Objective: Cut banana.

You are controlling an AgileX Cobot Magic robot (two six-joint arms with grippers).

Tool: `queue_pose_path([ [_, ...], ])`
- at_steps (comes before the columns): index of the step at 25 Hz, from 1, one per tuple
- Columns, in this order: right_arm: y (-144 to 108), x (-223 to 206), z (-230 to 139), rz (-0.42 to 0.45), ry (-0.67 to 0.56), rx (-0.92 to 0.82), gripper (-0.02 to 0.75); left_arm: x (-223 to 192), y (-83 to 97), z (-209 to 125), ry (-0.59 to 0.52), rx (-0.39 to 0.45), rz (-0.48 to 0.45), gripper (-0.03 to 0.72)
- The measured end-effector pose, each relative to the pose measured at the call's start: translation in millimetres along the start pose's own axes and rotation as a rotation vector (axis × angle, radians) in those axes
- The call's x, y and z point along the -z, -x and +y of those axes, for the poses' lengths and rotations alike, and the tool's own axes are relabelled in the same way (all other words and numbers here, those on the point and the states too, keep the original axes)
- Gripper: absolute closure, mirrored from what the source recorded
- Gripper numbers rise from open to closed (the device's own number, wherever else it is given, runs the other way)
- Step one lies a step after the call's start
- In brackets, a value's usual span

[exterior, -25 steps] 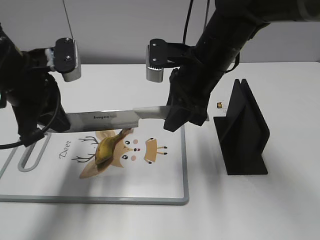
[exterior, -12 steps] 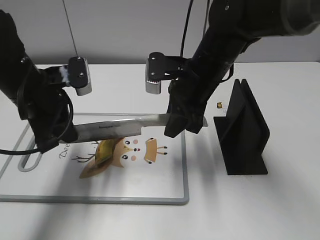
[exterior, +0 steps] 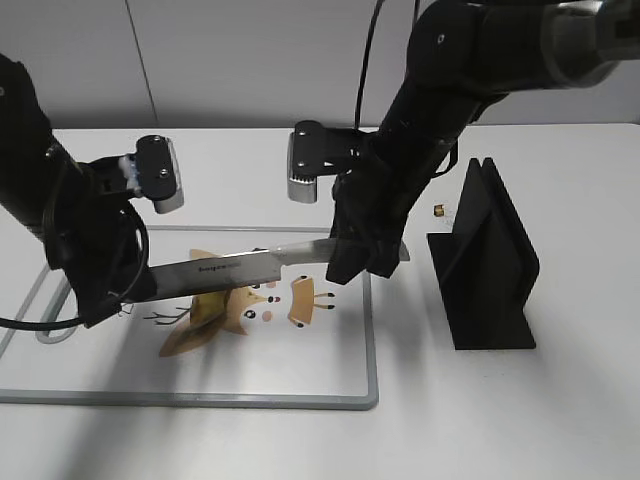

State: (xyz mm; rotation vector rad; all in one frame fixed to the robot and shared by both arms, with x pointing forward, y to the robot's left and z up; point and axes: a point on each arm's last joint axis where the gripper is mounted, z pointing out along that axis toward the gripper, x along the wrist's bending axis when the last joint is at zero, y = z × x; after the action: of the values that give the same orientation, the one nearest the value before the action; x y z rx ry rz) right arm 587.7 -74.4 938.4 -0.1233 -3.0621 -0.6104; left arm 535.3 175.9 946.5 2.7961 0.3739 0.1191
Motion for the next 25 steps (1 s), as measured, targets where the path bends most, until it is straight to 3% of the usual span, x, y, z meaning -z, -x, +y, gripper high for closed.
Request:
queue_pose_path([
  [25, 7, -22, -5, -0.016, 0.0, 0.004, 0.561, -8, -0.7, -5, -0.006, 0.006, 0.043, 0.692],
])
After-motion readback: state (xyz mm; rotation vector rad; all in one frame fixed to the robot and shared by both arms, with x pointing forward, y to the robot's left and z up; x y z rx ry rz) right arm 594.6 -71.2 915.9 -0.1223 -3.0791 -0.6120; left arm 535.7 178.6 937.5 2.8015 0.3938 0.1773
